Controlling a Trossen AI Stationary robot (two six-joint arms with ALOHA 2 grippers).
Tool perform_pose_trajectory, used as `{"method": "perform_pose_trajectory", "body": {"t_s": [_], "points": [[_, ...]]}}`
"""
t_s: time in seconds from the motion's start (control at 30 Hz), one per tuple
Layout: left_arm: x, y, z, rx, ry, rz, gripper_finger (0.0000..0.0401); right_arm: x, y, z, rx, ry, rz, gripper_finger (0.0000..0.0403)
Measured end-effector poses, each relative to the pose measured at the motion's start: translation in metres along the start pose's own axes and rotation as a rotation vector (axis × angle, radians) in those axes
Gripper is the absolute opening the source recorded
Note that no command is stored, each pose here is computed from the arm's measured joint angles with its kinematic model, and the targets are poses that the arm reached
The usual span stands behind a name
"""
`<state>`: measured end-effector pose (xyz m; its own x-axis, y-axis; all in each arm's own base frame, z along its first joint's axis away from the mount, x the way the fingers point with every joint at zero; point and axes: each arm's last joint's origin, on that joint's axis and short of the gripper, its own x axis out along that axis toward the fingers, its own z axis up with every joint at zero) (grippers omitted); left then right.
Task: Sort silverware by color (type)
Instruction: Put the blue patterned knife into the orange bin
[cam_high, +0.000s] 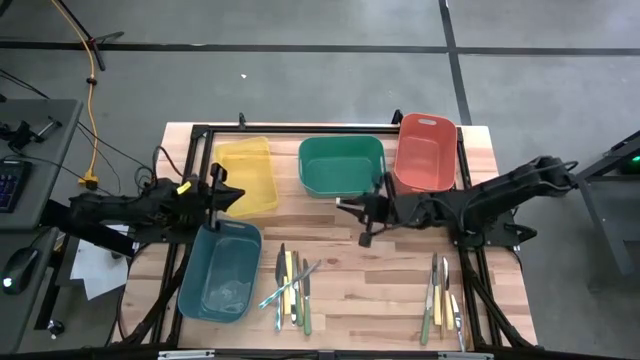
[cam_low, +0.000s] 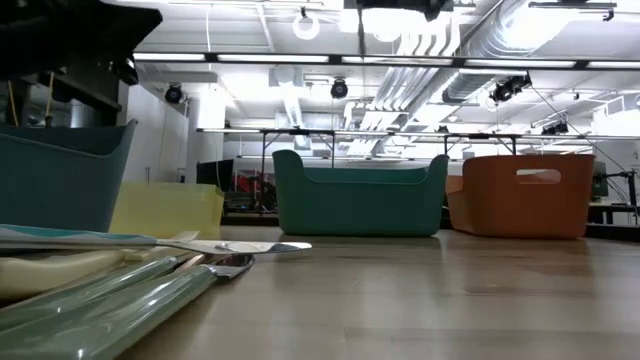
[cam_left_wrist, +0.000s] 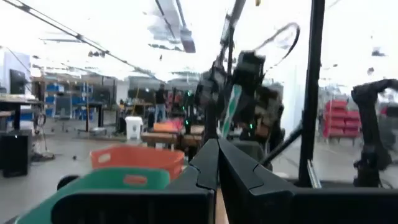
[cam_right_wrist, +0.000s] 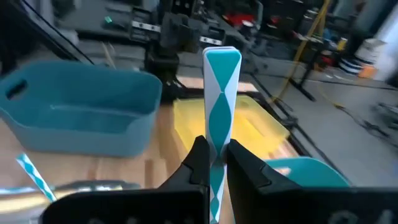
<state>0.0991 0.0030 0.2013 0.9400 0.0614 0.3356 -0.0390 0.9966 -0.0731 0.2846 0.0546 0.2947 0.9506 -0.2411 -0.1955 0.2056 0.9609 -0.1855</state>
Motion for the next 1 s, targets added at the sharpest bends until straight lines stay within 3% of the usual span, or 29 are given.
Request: {"method": "perform_pose_trajectory", "body": {"t_s": [0.2,0.33,0.5,0.67,0.83,1.0], "points": [[0.022,0.001,0.0,-0.023,0.097,0.085,0.0003,0.011,-0.022,-0.015,0.016,-0.019,0.018,0.0012],[0.052,0.001,0.026,0.08,0.101,0.132,0.0003,0.014,-0.029,-0.014,-0.011,-0.039,0.044,0.0012],[0.104,-0.002,0.055,0.076,0.175,0.032,0.0003,0.017,-0.037,-0.013,-0.015,-0.067,0.103,0.0012],[0.146,-0.008,0.03,0.044,0.322,-0.043,0.0003,0.02,-0.047,-0.015,0.012,-0.072,0.145,0.0012],[0.164,-0.015,0.001,0.039,0.326,-0.07,0.0003,0.021,-0.051,-0.015,0.02,-0.08,0.185,0.0012],[0.17,-0.014,0.0,0.033,0.267,-0.066,0.0003,0.021,-0.05,-0.015,0.02,-0.085,0.207,0.0012]]}}
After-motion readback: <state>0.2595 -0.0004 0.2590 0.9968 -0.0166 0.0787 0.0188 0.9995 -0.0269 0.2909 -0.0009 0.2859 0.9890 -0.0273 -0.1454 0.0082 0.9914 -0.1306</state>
